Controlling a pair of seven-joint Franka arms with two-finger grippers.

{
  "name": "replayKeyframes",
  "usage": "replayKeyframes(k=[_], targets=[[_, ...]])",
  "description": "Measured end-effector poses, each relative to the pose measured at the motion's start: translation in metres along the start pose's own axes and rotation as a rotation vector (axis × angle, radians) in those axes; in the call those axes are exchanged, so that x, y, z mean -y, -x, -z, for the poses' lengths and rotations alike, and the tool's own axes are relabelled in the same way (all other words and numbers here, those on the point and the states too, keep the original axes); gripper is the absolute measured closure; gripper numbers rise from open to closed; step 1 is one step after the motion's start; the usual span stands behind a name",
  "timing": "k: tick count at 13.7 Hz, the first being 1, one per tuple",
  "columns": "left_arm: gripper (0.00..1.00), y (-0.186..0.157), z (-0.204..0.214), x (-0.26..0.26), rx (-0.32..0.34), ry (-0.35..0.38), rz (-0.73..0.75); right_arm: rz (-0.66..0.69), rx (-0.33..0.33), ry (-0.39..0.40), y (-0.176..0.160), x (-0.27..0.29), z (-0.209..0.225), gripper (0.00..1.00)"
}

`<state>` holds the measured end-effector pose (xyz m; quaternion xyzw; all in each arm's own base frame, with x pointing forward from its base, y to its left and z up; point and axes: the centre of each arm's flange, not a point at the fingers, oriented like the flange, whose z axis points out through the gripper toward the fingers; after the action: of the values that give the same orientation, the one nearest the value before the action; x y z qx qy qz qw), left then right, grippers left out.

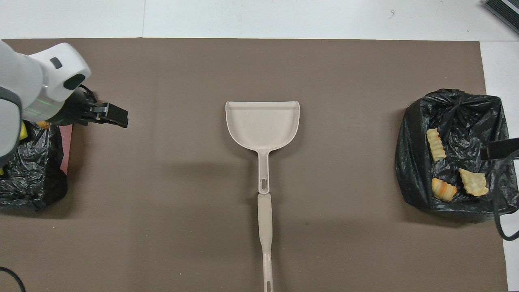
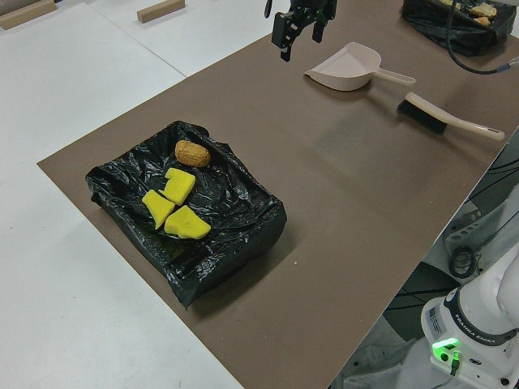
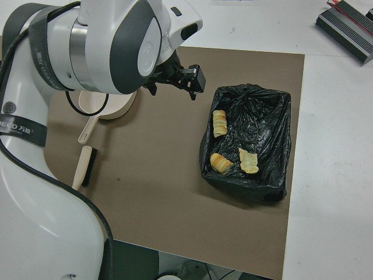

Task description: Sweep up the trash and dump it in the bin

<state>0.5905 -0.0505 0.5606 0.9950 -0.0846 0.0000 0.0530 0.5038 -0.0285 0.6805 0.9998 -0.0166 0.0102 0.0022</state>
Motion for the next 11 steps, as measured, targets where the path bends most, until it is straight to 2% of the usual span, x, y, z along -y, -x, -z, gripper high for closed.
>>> replayKeyframes(k=[3, 5, 8, 11], targets=[[0.0, 0.014, 0.014, 0.072, -0.022, -0.003, 0.06, 0.0, 0.0, 0.0, 0.0, 0.0, 0.0, 0.0], [0.0, 0.021, 0.019, 0.099, -0.029, -0.004, 0.102, 0.0, 0.0, 0.0, 0.0, 0.0, 0.0, 0.0], [0.0, 0.018, 0.02, 0.083, -0.03, -0.002, 0.133, 0.0, 0.0, 0.0, 0.0, 0.0, 0.0, 0.0], [0.0, 0.025, 0.032, 0.06, -0.015, -0.025, 0.104, 0.0, 0.0, 0.0, 0.0, 0.0, 0.0, 0.0]])
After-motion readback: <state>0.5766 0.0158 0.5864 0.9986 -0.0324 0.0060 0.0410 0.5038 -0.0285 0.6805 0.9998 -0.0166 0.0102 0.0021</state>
